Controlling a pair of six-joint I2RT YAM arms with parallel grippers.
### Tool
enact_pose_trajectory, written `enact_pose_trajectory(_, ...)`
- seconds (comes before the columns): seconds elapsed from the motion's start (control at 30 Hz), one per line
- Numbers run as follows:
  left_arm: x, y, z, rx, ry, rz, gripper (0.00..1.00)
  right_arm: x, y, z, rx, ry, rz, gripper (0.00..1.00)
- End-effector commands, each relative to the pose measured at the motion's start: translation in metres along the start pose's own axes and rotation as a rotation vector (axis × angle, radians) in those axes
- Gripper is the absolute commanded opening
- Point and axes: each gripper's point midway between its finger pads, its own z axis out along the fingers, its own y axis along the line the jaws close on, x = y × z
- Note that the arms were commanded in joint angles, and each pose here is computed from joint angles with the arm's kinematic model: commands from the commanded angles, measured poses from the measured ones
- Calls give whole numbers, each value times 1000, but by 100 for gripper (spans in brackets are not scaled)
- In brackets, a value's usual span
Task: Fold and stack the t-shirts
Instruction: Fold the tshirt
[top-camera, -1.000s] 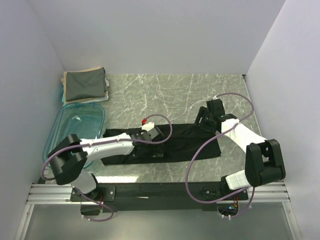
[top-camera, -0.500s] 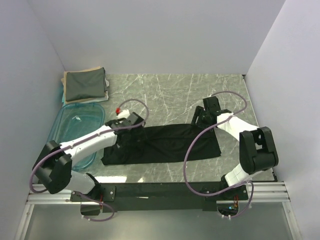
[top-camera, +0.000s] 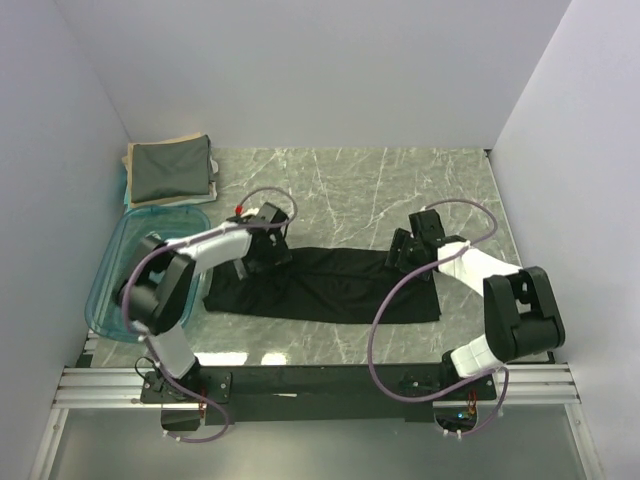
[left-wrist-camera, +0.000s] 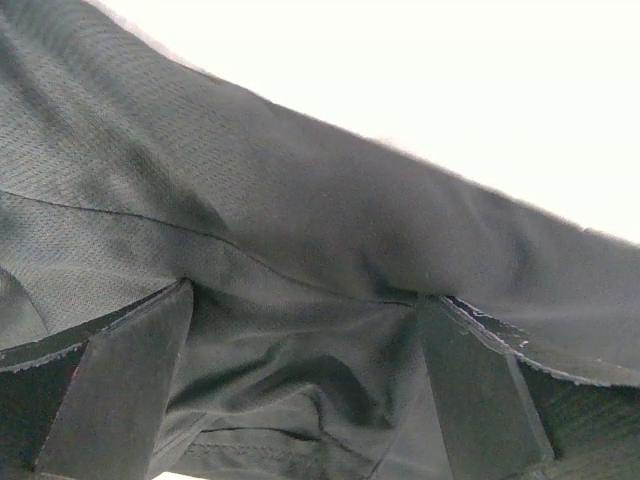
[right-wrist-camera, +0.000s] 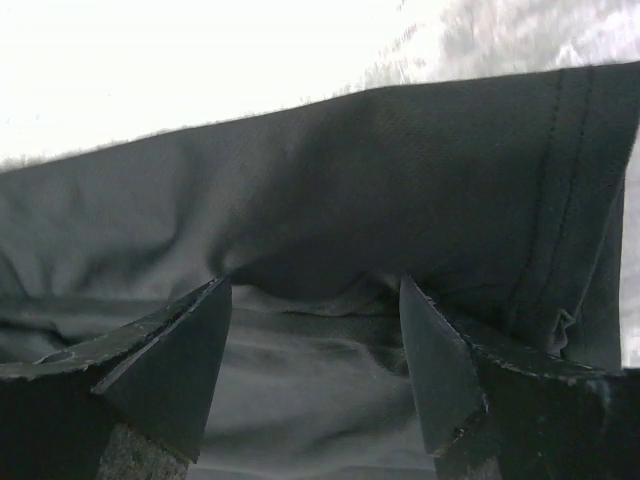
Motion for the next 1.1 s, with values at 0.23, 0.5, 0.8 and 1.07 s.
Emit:
enact_pose_trajectory(0.23, -129, -173, 82, 245, -84, 91, 100, 110, 19, -33, -136, 159, -47, 75)
enact_pose_trajectory(0.5, -161, -306, 88, 778, -112, -17, 99, 196, 87, -71, -448, 326, -317, 79)
enact_pose_trajectory(0.8, -181, -314, 97, 808, -181, -107, 99, 198, 117, -87, -386, 233, -512, 80)
enact_pose_trajectory(1.07, -214, -320, 44, 857, -267, -69, 99, 177, 139, -127, -479, 78, -526, 80)
